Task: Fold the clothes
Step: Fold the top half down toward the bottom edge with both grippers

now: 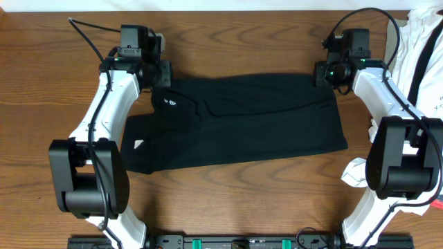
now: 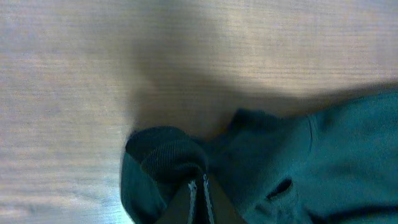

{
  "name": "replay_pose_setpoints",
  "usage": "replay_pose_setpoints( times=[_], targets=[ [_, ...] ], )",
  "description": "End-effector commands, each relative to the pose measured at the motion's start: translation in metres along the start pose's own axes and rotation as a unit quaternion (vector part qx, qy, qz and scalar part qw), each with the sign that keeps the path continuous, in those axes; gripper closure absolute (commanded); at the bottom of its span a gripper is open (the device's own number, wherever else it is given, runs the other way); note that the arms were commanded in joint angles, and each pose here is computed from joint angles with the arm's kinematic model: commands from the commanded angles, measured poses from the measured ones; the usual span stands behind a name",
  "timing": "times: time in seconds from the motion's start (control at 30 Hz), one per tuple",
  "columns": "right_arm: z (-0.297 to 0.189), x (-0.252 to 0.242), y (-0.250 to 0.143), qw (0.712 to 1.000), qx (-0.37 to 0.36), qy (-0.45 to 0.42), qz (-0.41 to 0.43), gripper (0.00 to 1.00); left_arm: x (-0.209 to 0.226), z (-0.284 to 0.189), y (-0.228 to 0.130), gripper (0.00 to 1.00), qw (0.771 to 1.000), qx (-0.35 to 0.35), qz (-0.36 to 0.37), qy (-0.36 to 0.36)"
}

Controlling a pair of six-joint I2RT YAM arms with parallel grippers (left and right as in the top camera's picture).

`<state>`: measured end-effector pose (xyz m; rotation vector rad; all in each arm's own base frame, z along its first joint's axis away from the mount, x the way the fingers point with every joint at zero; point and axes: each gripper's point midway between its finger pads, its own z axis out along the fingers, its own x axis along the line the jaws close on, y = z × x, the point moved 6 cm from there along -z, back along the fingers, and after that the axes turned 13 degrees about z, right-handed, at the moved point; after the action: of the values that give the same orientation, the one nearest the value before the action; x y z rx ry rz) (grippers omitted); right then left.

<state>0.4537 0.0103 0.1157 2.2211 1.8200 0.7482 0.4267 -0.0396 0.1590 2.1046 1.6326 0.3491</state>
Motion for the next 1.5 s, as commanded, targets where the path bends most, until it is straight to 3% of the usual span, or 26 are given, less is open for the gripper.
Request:
replay_pose_setpoints(
  times=[0.0, 0.23, 0.33, 0.53, 0.7, 1.17, 1.47],
  targets=[
    [-0.036, 0.01, 0.01, 0.999, -0.023, 0.029, -0.009, 0.99, -0.006, -0.036, 0.007, 0.94, 1.0, -0.021, 0.001, -0.008],
    [-0.076, 0.01, -0.003, 1.0, 0.001, 0.018, -0.014, 0.99, -0.016, -0.086, -0.002, 0.94, 1.0, -0.026, 0.0, -0.007],
    [-0.085, 0.009, -0.016, 0.999, 0.03, 0.012, -0.01, 0.99, -0.02, -0.096, -0.013, 0.94, 0.999, -0.003, -0.036, -0.011],
    [-0.087, 0.003, -0.044, 0.995, 0.104, 0.0, -0.007, 0.99, -0.025, -0.095, -0.052, 0.94, 0.991, 0.099, -0.093, -0.018],
    [-0.092, -0.002, -0.063, 0.988, 0.156, -0.014, 0.001, 0.99, -0.018, -0.1, -0.079, 0.94, 0.978, 0.168, -0.123, 0.036],
    [-0.072, -0.023, -0.112, 0.973, 0.224, -0.048, 0.015, 0.99, -0.021, -0.091, -0.121, 0.94, 0.958, 0.253, -0.129, 0.039],
    [-0.07, -0.049, -0.114, 0.971, 0.216, -0.091, 0.035, 0.99, -0.007, -0.081, -0.152, 0.94, 0.938, 0.3, -0.132, 0.115]
  ],
)
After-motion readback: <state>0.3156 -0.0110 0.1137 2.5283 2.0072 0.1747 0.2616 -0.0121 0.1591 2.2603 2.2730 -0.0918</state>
